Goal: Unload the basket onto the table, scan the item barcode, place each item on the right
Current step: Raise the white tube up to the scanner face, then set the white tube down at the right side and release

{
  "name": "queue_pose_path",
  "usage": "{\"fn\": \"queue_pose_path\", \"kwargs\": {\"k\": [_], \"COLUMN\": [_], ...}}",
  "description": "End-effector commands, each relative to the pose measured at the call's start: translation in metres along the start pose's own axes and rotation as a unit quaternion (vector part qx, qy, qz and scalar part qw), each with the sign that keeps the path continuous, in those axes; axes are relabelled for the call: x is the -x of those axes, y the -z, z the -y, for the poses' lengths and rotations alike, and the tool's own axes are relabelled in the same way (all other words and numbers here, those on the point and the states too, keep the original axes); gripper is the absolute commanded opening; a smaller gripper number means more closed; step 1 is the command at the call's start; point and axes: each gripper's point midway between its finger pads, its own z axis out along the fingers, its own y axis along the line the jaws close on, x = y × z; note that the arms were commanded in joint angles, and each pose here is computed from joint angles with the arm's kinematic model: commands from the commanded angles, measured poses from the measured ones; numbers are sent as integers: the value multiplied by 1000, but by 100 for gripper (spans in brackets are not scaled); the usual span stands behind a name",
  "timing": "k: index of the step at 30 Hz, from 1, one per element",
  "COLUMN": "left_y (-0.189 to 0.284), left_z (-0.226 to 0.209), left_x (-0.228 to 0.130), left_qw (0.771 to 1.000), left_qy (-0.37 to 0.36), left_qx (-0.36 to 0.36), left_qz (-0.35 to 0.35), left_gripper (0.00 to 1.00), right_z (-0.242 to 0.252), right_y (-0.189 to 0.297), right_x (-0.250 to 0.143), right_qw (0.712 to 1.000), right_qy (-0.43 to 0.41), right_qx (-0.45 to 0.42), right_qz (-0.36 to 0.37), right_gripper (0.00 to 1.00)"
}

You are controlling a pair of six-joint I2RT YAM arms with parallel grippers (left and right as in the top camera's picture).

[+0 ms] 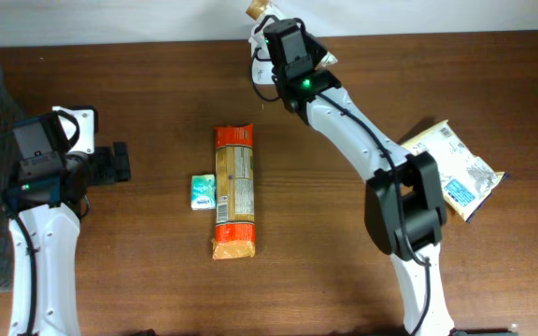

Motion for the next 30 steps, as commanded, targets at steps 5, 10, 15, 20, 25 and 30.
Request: {"fn": "queue_pose_path", "kwargs": {"k": [5, 10, 15, 20, 25, 30], "left_y": [5, 5, 5, 5, 5, 5], "left_z": [-1, -1, -1, -1, -1, -1], "left_x": [8, 8, 8, 8, 8, 8], "left_qw": [1000, 1000, 1000, 1000, 1000, 1000], "left_qy": [-4, -4, -5, -4, -5, -4], "left_qx": [-2, -2, -2, -2, -2, -2], "left_qz": [13, 13, 13, 13, 13, 13], "left_gripper": [99, 99, 99, 99, 99, 99], "right_z": [-21, -29, -25, -22, -9, 5], "right_y": [-38, -47, -46, -45, -27, 36], "right_x": [-3, -6, -10, -14, -4, 5], "right_qw": [993, 991, 990, 989, 992, 999], "right_qy": [100, 101, 98, 101, 78, -25], "right_qx": [-69, -81, -92, -97, -93, 45], "right_qz": [-12, -15, -27, -39, -34, -7], "right_gripper": [4, 4, 4, 4, 4, 4]}}
